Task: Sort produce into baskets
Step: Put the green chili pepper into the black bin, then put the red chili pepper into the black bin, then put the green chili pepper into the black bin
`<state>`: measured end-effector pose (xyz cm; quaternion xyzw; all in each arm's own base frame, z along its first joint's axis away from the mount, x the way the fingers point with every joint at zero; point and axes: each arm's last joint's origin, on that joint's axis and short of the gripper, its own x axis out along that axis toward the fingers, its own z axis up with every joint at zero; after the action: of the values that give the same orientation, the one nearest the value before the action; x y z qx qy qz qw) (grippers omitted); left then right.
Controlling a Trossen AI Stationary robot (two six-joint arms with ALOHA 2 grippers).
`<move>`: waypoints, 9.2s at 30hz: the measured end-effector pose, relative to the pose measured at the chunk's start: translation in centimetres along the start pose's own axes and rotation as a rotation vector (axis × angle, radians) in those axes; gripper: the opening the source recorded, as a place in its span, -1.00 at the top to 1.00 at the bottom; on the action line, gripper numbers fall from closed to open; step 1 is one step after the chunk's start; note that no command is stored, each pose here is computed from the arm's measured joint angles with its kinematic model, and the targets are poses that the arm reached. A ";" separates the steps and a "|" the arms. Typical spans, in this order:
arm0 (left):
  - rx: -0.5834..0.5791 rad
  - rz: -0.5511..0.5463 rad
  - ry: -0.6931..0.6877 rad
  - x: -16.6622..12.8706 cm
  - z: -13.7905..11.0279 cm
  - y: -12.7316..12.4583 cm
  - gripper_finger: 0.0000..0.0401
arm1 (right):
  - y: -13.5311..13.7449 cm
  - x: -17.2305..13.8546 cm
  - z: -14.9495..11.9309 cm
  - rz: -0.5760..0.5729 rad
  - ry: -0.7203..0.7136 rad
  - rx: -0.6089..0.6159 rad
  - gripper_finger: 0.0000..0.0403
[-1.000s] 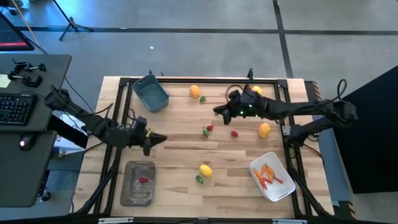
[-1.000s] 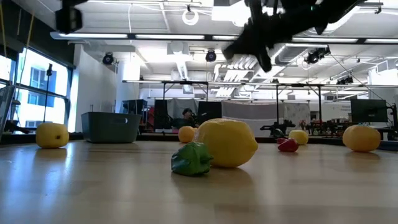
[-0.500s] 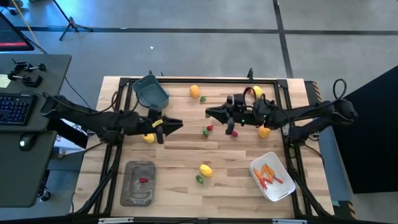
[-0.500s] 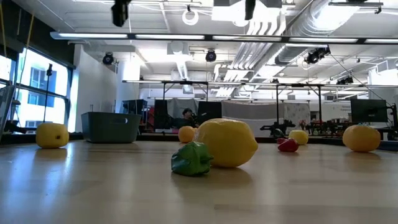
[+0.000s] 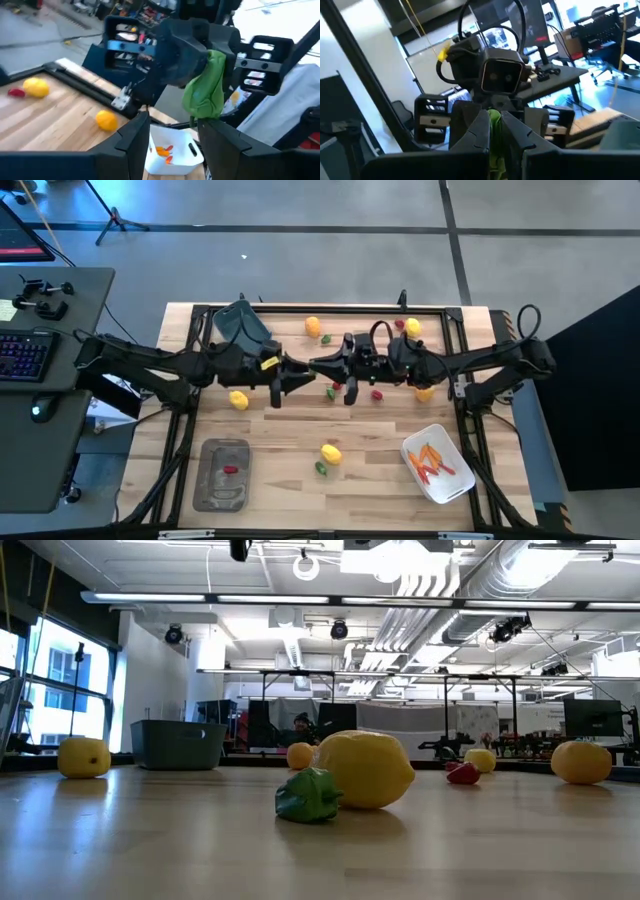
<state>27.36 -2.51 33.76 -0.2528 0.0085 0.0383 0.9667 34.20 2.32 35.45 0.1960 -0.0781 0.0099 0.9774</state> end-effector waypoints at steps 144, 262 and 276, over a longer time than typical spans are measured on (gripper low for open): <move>-0.019 0.114 0.990 -16.7 -11.3 -4.7 0.84 | -14.1 -0.6 -14.8 -0.265 1.130 -0.354 0.95; -0.029 0.329 0.331 -18.8 -10.2 2.4 1.00 | -19.5 6.7 -9.5 -0.805 0.863 0.156 0.97; -0.026 0.409 0.315 -18.1 -9.9 3.2 1.00 | -25.9 3.8 -8.0 -0.796 1.011 0.057 -0.18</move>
<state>9.06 -5.85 24.23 -0.2612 0.2094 0.1931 0.9223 40.43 -18.55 18.86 0.2072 0.4713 -0.2605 0.8168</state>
